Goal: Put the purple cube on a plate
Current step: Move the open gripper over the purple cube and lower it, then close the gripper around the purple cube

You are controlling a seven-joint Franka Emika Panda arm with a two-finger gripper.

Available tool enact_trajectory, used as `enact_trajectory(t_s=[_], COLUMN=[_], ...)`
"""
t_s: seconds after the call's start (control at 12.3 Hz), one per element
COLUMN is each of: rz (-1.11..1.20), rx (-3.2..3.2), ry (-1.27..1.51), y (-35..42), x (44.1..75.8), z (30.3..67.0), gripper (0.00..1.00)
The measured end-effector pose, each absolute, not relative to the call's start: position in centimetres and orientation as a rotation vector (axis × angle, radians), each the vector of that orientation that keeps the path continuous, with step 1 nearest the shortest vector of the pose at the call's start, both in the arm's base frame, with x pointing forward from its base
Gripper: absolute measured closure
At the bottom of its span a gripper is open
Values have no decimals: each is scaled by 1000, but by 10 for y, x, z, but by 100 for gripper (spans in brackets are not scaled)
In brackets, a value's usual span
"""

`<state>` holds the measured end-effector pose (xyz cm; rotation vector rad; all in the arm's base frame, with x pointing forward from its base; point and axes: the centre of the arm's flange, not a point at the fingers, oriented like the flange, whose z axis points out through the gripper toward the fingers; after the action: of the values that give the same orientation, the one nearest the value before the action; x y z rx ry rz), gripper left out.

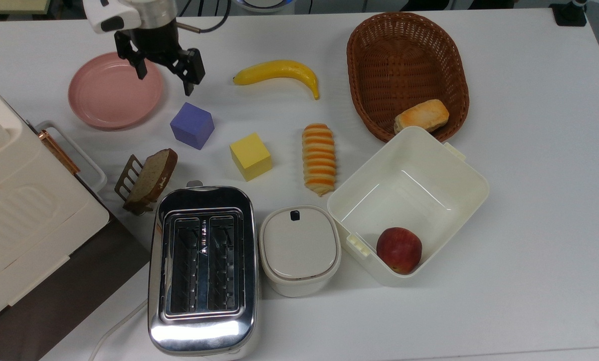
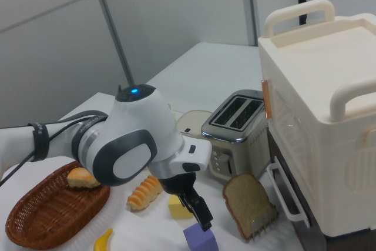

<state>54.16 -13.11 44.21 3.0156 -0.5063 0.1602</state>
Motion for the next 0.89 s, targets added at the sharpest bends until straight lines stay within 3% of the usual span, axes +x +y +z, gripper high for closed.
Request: enact_trajectory(t_s=[0.89], rz=[87], rx=[3003], ry=[-503], y=[-135], x=[554], z=[391], gripper=[0])
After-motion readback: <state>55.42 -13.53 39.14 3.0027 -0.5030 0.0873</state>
